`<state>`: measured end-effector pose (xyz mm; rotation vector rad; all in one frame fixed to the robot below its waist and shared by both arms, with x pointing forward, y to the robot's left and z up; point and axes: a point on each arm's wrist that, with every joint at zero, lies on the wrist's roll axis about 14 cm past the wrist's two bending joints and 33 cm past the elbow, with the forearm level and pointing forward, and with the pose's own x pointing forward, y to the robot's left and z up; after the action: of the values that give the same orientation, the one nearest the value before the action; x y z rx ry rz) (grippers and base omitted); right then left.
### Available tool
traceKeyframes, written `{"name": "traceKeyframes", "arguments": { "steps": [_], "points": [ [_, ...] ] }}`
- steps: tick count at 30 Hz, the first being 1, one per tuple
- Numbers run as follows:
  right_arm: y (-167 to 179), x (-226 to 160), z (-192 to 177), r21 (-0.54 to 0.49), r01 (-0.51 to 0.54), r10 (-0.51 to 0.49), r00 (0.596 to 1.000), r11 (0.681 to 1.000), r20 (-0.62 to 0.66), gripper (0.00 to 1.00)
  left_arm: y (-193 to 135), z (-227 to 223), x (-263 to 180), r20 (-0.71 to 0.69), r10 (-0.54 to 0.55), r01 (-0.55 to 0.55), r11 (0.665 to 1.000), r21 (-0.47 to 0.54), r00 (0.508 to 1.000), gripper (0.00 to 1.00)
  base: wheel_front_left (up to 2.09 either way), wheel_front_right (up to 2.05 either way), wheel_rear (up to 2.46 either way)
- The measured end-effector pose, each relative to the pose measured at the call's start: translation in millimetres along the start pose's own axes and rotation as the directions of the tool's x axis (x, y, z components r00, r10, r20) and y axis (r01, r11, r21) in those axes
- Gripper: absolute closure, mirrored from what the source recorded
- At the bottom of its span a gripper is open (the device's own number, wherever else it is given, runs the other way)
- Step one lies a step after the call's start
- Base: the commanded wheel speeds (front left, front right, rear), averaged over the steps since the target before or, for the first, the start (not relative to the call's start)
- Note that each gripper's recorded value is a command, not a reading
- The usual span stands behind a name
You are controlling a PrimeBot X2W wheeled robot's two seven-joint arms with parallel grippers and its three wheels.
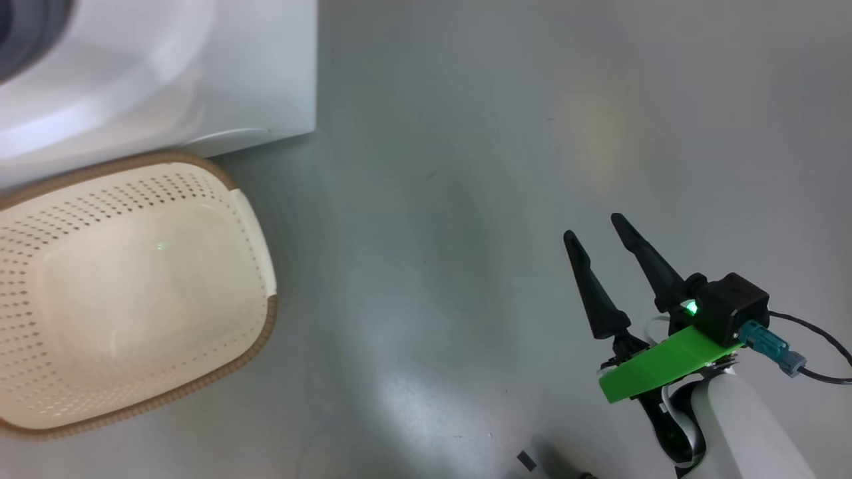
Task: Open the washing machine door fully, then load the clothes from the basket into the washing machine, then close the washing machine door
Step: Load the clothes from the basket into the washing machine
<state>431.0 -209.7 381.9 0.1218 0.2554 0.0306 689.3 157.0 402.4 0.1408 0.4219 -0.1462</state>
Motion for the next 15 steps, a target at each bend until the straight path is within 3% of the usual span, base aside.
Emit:
{"name": "traceKeyframes", "arguments": {
  "steps": [6, 15],
  "points": [
    [-5, -2, -5, 0.008, 0.026, -0.026, 1.0, 1.0, -0.012, 0.0, 2, -8, 17, -0.061, 0.024, -0.018, 0.995, 0.096, 0.998, 0.0, 0.0, 0.0, 0.0],
    [-11, -1, -2, 0.007, 0.047, -0.047, 0.999, 0.999, -0.007, 0.0, 10, -13, 35, -0.122, 0.073, -0.053, 0.986, 0.157, 0.99, 0.0, 0.0, 0.0, 0.0]
  ]
}}
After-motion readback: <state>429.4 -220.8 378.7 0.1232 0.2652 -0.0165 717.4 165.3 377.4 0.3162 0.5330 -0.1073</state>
